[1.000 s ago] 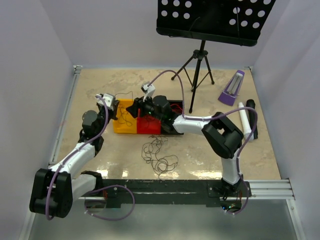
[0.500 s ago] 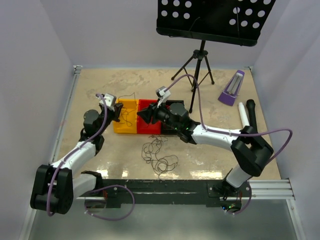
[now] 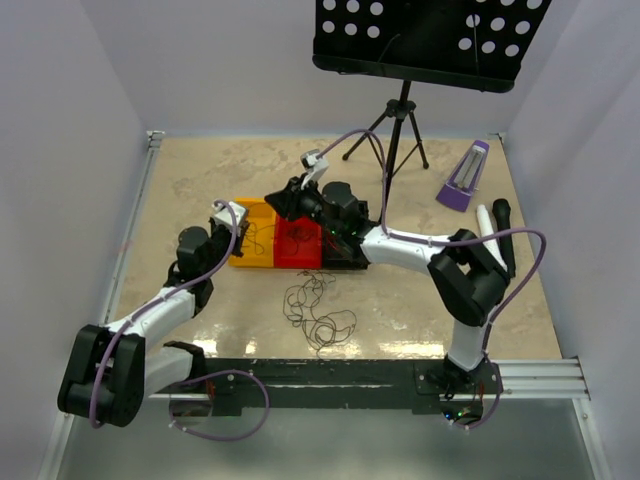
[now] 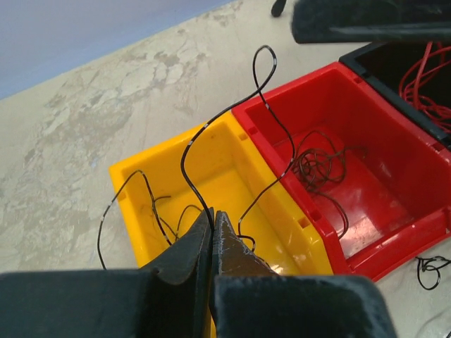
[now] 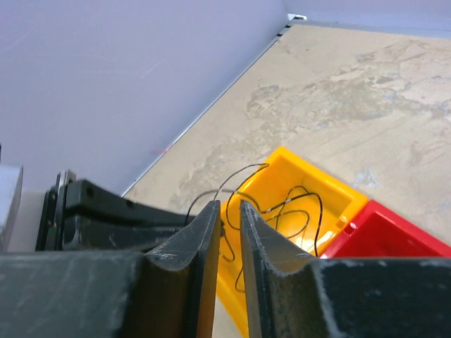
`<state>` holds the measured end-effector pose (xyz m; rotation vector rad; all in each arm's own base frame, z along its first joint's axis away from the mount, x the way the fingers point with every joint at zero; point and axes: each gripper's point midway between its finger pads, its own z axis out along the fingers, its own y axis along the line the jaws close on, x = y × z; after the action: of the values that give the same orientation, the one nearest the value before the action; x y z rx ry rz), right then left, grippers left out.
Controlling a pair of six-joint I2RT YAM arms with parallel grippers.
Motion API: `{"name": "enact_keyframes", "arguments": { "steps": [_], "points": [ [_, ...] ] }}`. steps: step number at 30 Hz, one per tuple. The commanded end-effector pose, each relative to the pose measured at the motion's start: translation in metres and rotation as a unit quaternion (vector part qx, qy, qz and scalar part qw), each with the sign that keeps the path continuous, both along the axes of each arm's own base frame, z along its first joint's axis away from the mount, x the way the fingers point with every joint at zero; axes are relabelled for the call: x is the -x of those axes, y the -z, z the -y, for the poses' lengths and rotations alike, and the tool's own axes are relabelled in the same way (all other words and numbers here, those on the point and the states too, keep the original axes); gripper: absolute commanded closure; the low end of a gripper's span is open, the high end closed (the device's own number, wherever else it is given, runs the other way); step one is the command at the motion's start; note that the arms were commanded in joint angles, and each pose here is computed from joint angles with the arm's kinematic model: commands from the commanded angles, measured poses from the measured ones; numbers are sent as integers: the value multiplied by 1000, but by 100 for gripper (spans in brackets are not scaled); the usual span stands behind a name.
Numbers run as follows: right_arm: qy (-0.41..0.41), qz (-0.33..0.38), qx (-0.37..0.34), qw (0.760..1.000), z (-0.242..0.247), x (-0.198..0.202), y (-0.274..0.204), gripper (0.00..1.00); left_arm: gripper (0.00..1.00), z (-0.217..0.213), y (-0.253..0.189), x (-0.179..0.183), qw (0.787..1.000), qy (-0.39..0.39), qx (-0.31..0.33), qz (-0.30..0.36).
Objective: Untangle the cables
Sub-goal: Place the cable in the bin.
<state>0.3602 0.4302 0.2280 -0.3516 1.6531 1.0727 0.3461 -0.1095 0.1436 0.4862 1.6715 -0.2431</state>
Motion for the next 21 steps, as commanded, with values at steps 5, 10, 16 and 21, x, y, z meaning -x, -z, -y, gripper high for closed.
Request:
{"name": "enact_keyframes", "arguments": {
  "steps": [5, 10, 16, 21],
  "points": [
    [-6, -19, -50, 999, -24, -2, -3, 82, 100, -15, 10, 3, 999, -28, -38, 4],
    [-5, -40, -60, 997, -31, 8, 18, 81, 100, 3, 16, 14, 998, 30, -50, 2],
    [-9, -42, -60, 997, -43, 2, 24, 82, 94, 32, 28, 38, 987, 138, -79, -12],
    [-8, -55, -48, 997, -50, -5, 43, 82, 79, 33, 30, 43, 983, 154, -97, -15]
  ]
}}
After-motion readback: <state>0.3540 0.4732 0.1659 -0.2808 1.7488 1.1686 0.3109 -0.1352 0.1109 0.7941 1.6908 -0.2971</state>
